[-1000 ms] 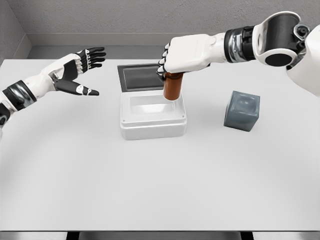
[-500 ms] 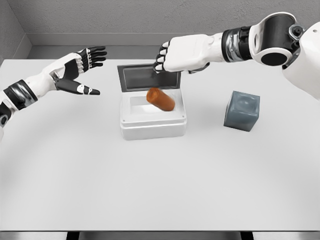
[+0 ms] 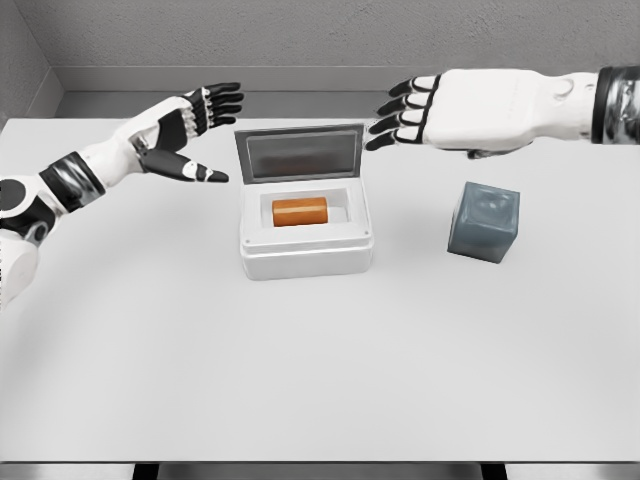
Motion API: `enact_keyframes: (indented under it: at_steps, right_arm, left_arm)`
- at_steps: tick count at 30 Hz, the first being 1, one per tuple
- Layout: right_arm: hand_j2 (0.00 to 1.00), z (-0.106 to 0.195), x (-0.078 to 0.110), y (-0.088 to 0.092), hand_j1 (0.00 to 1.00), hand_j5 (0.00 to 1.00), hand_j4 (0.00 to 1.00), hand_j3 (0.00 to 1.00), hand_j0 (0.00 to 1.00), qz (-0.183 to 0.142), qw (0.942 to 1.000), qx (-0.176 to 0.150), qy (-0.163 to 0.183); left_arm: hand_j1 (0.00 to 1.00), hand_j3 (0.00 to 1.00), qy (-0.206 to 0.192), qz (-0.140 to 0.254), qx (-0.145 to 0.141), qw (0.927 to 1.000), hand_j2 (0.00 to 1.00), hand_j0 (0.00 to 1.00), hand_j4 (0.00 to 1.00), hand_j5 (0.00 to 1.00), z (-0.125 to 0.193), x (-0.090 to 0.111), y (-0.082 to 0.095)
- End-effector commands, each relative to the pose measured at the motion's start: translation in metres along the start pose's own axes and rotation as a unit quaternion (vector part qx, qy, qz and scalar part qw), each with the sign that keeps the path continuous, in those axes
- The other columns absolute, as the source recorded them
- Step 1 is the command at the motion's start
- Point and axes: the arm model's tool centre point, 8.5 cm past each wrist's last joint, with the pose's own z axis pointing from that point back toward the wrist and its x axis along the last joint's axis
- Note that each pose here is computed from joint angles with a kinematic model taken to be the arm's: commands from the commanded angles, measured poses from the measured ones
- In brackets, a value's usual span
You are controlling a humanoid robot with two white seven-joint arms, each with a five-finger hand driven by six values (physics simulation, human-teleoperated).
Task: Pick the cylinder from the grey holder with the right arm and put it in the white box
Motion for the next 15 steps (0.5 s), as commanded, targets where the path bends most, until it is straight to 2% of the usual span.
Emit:
enact_keyframes:
  at_steps: [1, 3, 4, 6, 8, 9, 11, 12, 15]
  right_arm:
    - [1.00, 0.054, -0.007, -0.034, 1.00, 1.00, 1.00, 1.00, 1.00, -0.015, 0.9970, -0.070, 0.030]
    - [1.00, 0.069, -0.005, -0.011, 1.00, 1.00, 1.00, 1.00, 1.00, -0.077, 0.9895, -0.117, 0.035]
    - [1.00, 0.076, -0.003, 0.000, 1.00, 1.00, 1.00, 1.00, 1.00, -0.115, 0.9822, -0.145, 0.030]
    - [1.00, 0.069, 0.006, 0.019, 1.00, 1.00, 1.00, 1.00, 1.00, -0.173, 0.9662, -0.191, 0.007]
    - [1.00, 0.067, 0.011, 0.037, 1.00, 1.00, 1.00, 1.00, 1.00, -0.207, 0.9513, -0.228, 0.011]
    - [1.00, 0.064, 0.015, 0.050, 1.00, 1.00, 1.00, 1.00, 1.00, -0.233, 0.9381, -0.256, 0.013]
    - [1.00, 0.056, 0.020, 0.066, 1.00, 1.00, 1.00, 1.00, 1.00, -0.256, 0.9318, -0.257, 0.013]
    - [1.00, 0.049, 0.025, 0.075, 1.00, 1.00, 1.00, 1.00, 1.00, -0.272, 0.9255, -0.263, 0.009]
    - [1.00, 0.059, 0.028, 0.099, 1.00, 1.00, 1.00, 1.00, 1.00, -0.300, 0.9155, -0.266, 0.036]
  left_arm:
    - [1.00, 1.00, -0.007, 0.004, -0.003, 1.0000, 1.00, 1.00, 1.00, 1.00, -0.005, 0.001, -0.003]
    - [1.00, 1.00, -0.010, 0.005, -0.006, 0.9999, 1.00, 1.00, 1.00, 1.00, -0.009, 0.003, -0.005]
    - [1.00, 1.00, -0.011, 0.005, -0.006, 0.9999, 1.00, 1.00, 1.00, 1.00, -0.010, 0.003, -0.006]
    - [1.00, 1.00, -0.009, 0.008, -0.006, 0.9999, 1.00, 1.00, 1.00, 1.00, -0.009, -0.001, -0.008]
    - [1.00, 1.00, -0.009, 0.011, -0.009, 0.9999, 1.00, 1.00, 1.00, 1.00, -0.011, -0.003, -0.011]
    - [1.00, 1.00, -0.009, 0.012, -0.009, 0.9999, 1.00, 1.00, 1.00, 1.00, -0.010, -0.004, -0.011]
    - [1.00, 1.00, -0.007, 0.015, -0.010, 0.9998, 1.00, 1.00, 1.00, 1.00, -0.010, -0.007, -0.014]
    - [1.00, 1.00, -0.007, 0.014, -0.010, 0.9998, 1.00, 1.00, 1.00, 1.00, -0.009, -0.007, -0.014]
    - [1.00, 1.00, -0.006, 0.015, -0.010, 0.9998, 1.00, 1.00, 1.00, 1.00, -0.006, -0.008, -0.015]
